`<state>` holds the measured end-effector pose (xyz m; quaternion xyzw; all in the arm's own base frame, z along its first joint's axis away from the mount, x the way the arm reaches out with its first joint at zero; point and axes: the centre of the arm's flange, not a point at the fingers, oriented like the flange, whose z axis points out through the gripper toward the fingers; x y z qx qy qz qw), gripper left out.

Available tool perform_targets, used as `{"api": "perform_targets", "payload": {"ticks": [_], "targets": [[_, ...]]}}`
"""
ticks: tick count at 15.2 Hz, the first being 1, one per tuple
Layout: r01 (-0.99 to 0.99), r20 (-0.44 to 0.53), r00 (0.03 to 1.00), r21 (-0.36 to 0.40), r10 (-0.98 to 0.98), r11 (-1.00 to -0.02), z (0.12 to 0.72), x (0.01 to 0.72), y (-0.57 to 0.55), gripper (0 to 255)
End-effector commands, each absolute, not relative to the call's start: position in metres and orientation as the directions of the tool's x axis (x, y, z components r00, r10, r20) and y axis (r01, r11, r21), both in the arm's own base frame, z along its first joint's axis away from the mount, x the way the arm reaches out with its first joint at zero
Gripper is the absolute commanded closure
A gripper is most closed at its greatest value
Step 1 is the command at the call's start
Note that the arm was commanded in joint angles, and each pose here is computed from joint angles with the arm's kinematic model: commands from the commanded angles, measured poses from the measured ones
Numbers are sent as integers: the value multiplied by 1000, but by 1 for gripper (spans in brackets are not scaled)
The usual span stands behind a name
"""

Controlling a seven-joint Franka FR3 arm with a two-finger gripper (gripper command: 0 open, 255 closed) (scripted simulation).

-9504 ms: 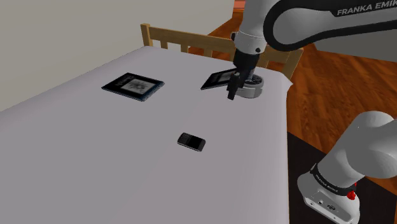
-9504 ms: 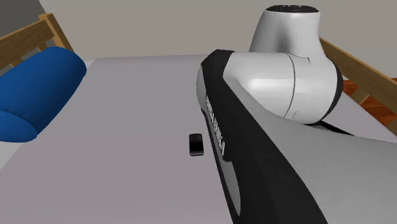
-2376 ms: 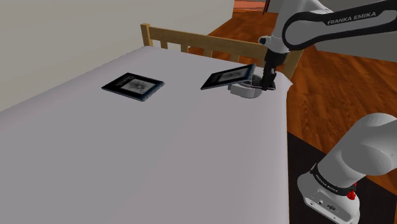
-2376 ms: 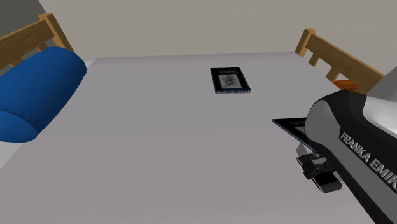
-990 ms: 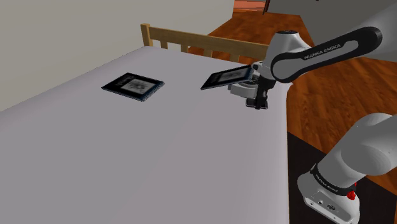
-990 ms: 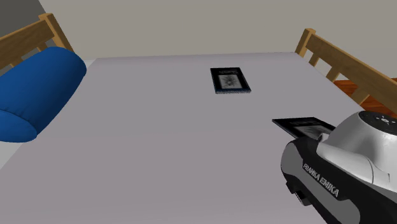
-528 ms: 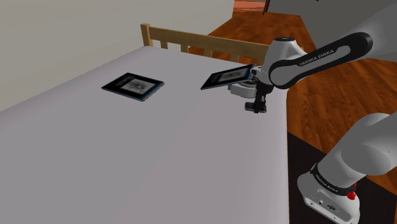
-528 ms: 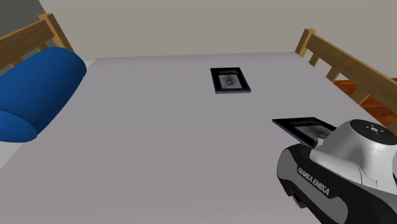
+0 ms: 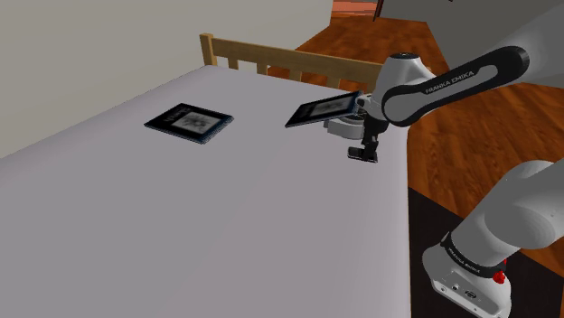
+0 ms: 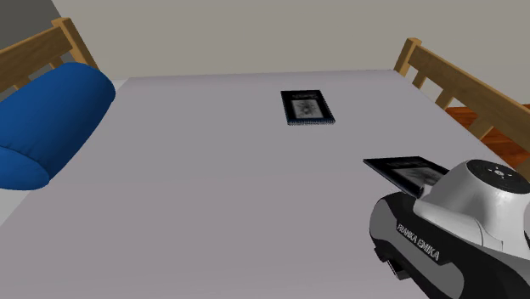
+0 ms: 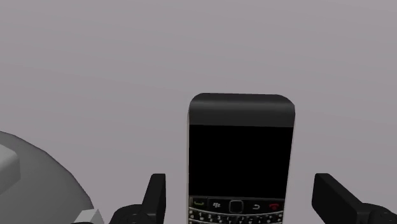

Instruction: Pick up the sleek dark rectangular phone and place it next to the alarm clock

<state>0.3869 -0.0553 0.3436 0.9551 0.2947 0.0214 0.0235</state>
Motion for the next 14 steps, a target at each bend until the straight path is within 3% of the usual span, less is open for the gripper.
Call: {"api": "perform_targets", "payload": {"ticks": [1,6,14], "targets": [[562,27,825,58,564,-825,344,387,-55,0],[562,27,825,58,564,-825,394,384,-54,0],[562,27,825,58,564,-825,394,384,-54,0]]}}
